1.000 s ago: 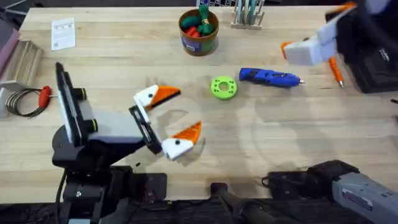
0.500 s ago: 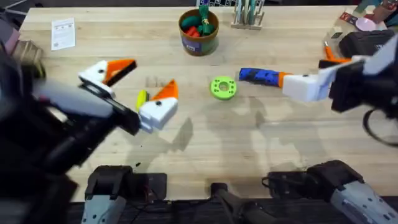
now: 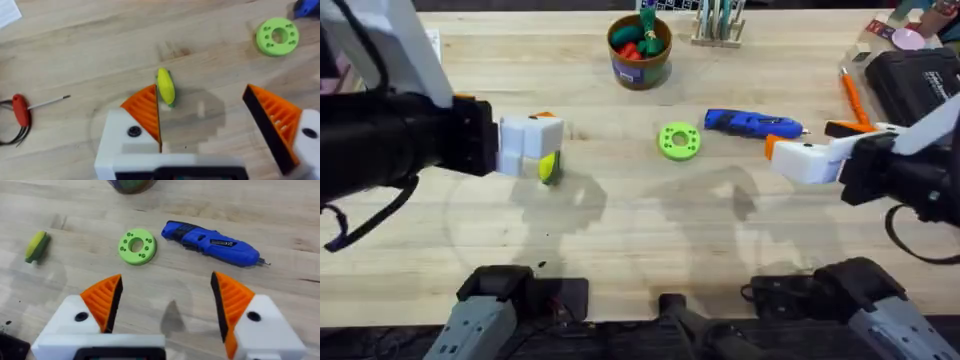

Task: Pick up the gripper from the table and insert it into the empty holder that is missing its gripper. Then pick up a screw, insert it into the mounting hole, and use the screwdriver to tighten it. Finally, clean up the table by picking up the vegetable and placing it into the bucket.

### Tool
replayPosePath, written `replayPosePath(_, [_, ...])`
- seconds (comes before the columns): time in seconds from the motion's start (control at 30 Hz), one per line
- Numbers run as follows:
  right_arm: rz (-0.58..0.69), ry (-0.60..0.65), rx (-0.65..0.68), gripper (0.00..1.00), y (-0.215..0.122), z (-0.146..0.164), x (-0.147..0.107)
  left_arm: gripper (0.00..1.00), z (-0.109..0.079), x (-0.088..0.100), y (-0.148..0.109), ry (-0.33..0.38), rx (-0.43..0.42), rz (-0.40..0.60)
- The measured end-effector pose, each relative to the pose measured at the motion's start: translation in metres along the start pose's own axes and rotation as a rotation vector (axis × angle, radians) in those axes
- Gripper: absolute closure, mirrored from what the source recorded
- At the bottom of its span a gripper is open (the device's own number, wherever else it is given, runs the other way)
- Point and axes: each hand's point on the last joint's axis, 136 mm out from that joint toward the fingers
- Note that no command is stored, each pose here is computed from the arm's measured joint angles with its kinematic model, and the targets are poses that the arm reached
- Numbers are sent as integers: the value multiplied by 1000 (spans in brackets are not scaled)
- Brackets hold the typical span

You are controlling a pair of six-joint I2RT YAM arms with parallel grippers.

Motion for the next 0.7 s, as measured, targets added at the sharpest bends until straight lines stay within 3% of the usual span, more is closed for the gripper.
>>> replayPosePath(0.23, [1, 5, 0, 10, 0, 0, 0, 15, 7, -17, 3, -29, 39, 90])
replayPosePath(0.33, [1, 8, 0, 10, 0, 0, 0, 16, 11, -34, 10, -69, 61, 200])
replayPosePath(0.57, [7, 9, -1, 10, 0, 0, -2, 15, 18, -60, 55, -137, 50, 480])
replayPosePath(0.7, [18, 10, -4, 10, 0, -1, -4, 15, 22, -67, 86, -175, 46, 582])
Point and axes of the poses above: each hand's point on the last joint's axis, 136 mm out from that joint toward the fingers, its own y axis out along the fingers, its own z axis along the line the jaws close on, x = y × z, and after that the axes turned 4 degrees about y, right-handed
